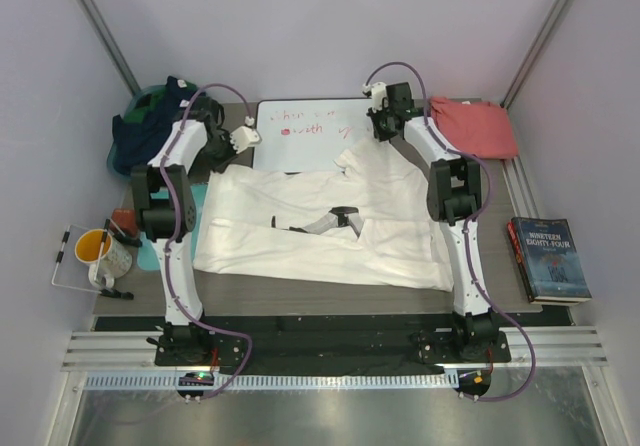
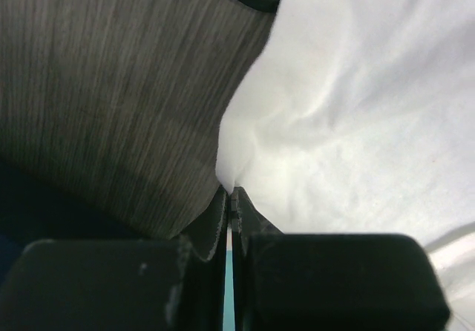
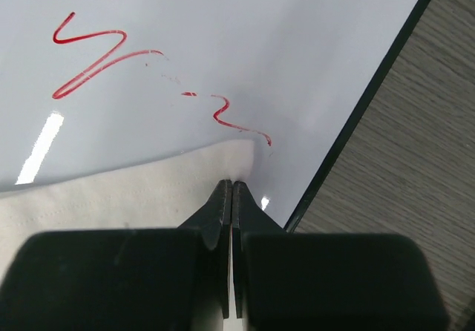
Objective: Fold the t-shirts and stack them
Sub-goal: Fold the tshirt
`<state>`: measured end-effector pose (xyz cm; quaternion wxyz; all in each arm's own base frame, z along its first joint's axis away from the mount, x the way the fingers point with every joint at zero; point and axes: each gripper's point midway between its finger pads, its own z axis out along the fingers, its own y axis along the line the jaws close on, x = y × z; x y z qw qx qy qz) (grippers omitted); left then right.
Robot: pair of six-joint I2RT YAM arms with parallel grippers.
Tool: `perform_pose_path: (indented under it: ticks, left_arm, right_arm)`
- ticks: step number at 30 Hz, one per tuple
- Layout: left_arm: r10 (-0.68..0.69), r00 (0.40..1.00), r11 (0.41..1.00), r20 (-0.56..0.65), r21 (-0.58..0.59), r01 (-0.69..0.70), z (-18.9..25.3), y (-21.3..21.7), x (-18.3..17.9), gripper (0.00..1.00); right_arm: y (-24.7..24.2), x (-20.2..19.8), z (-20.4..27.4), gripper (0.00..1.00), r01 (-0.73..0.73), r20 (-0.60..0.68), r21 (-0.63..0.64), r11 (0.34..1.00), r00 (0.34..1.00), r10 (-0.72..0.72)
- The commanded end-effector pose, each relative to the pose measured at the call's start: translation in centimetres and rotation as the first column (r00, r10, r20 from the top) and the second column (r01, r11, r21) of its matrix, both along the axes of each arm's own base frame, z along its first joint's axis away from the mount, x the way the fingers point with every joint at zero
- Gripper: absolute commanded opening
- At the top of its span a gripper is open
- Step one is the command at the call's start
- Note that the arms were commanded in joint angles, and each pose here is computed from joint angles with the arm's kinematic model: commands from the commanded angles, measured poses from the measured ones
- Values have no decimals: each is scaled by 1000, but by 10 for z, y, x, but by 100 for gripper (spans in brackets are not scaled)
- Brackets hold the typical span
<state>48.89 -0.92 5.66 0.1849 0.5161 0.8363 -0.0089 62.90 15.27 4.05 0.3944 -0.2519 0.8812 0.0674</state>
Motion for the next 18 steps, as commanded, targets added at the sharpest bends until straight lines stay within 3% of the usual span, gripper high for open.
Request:
perform_pose_path:
  ticks: [1, 9, 18]
  left_arm:
    - [-29, 998, 999, 60, 29, 27, 28, 4, -6, 0]
    - [-62, 990, 990, 128, 130, 45, 30, 20, -13, 0]
    - [-62, 980, 990, 188, 134, 37, 51, 24, -16, 0]
  right_arm:
    - [-22, 15, 72, 1, 12, 157, -98, 995, 988, 3]
    - [-52, -14, 135, 1, 0, 208, -156, 988, 978, 33]
    - [-50, -77, 162, 1, -119, 143, -152, 981, 980, 141]
